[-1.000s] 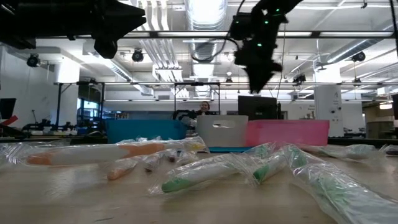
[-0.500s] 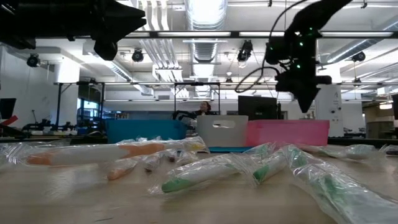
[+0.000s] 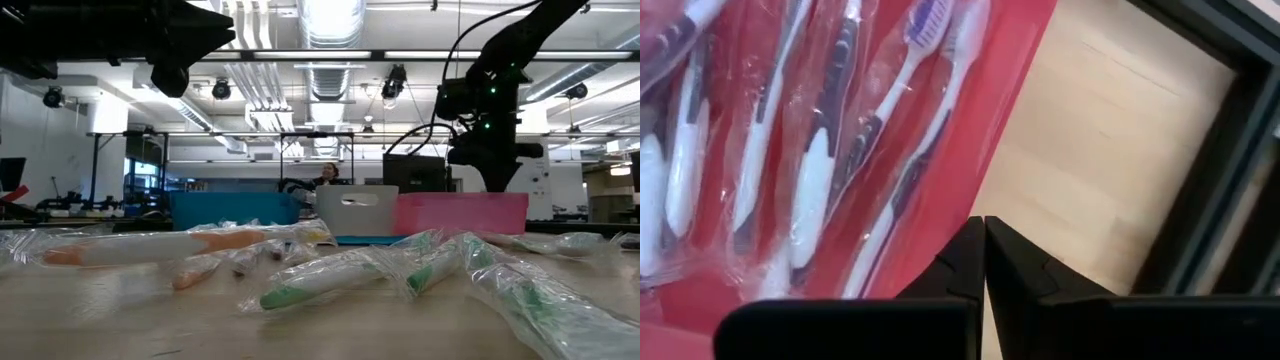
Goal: Pick & Place Toothbrushes
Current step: Adjust the pink bin on the table
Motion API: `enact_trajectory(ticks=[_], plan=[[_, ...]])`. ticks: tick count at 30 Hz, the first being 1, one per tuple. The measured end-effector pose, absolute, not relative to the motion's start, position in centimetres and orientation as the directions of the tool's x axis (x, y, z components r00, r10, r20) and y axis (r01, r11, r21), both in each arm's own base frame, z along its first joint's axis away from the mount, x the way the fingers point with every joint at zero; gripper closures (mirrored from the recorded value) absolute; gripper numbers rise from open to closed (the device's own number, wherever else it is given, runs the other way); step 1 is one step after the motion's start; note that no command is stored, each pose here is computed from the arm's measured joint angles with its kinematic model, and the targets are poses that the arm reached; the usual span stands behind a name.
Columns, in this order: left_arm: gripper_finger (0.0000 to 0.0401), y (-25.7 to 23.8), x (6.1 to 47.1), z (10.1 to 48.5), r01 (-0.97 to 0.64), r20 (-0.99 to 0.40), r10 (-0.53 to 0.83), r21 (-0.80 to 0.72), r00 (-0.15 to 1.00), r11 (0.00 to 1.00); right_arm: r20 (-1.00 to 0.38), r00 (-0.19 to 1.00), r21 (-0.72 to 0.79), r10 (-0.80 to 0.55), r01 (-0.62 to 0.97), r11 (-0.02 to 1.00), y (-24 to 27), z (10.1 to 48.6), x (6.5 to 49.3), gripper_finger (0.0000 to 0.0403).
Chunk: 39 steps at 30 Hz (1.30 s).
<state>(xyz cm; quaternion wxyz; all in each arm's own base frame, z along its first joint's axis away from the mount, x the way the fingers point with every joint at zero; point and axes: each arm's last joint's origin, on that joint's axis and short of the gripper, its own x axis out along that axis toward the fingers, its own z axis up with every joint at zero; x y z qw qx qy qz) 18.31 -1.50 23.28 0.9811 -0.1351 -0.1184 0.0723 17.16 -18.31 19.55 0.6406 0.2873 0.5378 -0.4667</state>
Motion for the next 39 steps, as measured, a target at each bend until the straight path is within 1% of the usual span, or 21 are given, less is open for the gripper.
enact_trajectory(ticks=[4,12,15,18,21,27,34,39], plan=[[0.0311,-1.50,18.32,23.27,-0.110,0.212,0.174,-0.282,0.962,0.953,-0.953,0.016,-0.112,-0.303,0.909,0.401,-18.51,19.63,17.40,0.0394],[0.0311,-1.49,18.32,23.26,-0.111,0.211,0.174,-0.281,0.962,0.953,-0.958,0.065,-0.059,-0.279,0.908,0.416,-18.49,19.63,17.63,0.0394],[0.0311,-1.50,18.33,23.20,-0.112,0.205,0.174,-0.280,0.963,0.953,-0.959,0.064,-0.062,-0.277,0.904,0.423,-18.48,19.63,17.62,0.0394],[0.0311,-1.50,18.34,23.18,-0.113,0.203,0.174,-0.279,0.964,0.954,-0.959,0.030,-0.093,-0.283,0.906,0.412,-18.44,19.60,17.39,0.0394],[0.0311,-1.49,18.35,23.12,-0.115,0.198,0.174,-0.278,0.965,0.954,-0.960,0.026,-0.091,-0.277,0.912,0.401,-18.39,19.52,17.33,0.0394],[0.0311,-1.50,18.35,23.13,-0.115,0.198,0.174,-0.278,0.965,0.954,-0.966,0.121,0.012,-0.231,0.905,0.424,-18.40,19.49,17.75,0.0394],[0.0311,-1.49,18.35,23.11,-0.116,0.196,0.174,-0.277,0.965,0.954,-0.969,0.113,0.009,-0.219,0.905,0.426,-18.26,19.38,17.66,0.0394],[0.0311,-1.50,18.36,23.07,-0.118,0.192,0.174,-0.272,0.966,0.955,-0.969,0.134,0.025,-0.209,0.890,0.455,-18.14,19.48,17.78,0.0394]])
